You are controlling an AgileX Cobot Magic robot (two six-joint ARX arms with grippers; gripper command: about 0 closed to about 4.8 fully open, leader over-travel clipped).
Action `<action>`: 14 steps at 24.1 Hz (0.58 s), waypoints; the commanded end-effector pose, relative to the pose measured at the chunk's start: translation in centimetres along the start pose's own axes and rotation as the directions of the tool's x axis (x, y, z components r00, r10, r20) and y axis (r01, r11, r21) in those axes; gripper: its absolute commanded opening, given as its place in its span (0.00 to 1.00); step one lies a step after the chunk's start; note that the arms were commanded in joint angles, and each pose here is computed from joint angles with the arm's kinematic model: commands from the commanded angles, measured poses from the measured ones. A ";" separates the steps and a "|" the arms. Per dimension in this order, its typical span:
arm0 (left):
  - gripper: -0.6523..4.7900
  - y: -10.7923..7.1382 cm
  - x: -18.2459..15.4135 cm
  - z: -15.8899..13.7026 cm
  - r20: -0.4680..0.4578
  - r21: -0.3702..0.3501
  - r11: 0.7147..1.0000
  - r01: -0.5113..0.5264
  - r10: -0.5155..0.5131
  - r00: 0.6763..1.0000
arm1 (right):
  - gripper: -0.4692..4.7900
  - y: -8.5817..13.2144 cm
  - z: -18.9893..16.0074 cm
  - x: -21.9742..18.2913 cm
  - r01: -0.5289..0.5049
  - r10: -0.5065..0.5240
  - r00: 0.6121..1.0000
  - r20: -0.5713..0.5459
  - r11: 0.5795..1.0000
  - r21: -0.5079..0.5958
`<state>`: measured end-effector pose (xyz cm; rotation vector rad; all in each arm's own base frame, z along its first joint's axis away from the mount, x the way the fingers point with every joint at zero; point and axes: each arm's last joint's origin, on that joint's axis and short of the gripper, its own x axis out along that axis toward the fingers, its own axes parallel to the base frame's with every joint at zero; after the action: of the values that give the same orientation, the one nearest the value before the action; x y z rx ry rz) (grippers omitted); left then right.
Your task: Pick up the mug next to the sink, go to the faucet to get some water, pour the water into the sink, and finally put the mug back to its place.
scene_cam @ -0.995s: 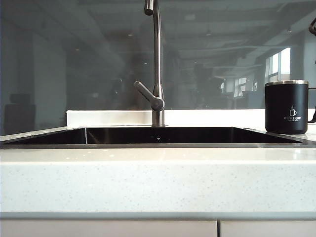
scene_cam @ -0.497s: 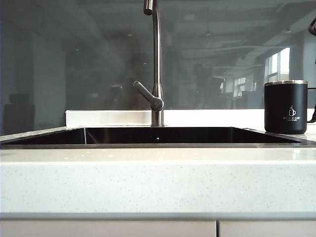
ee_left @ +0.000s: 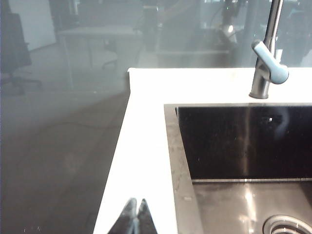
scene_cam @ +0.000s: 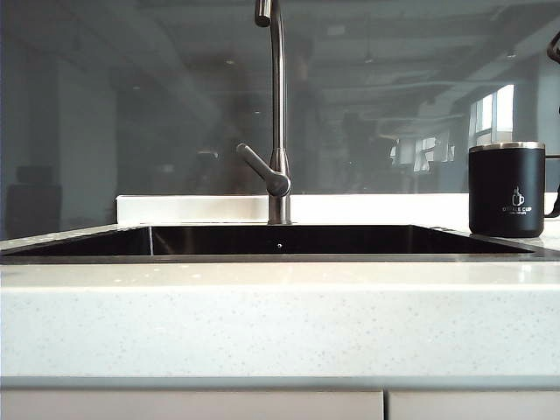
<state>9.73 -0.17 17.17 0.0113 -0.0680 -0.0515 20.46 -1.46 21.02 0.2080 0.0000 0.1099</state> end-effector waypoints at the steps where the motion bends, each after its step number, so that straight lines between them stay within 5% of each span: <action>1: 0.12 0.0 0.0 0.5 0.038 0.003 1.000 -0.003 0.003 0.999 | 0.08 0.1 0.3 0.0 -0.003 0.003 1.000 0.023 1.000 -0.002; 14: 0.12 0.0 0.0 0.3 0.022 0.002 1.000 -0.003 0.003 1.000 | 0.08 0.1 0.3 0.0 -0.003 0.003 1.000 0.023 1.000 -0.002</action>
<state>9.72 -0.17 17.28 0.0115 -0.0794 -0.0515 20.46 -1.46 21.02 0.2084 0.0000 0.1099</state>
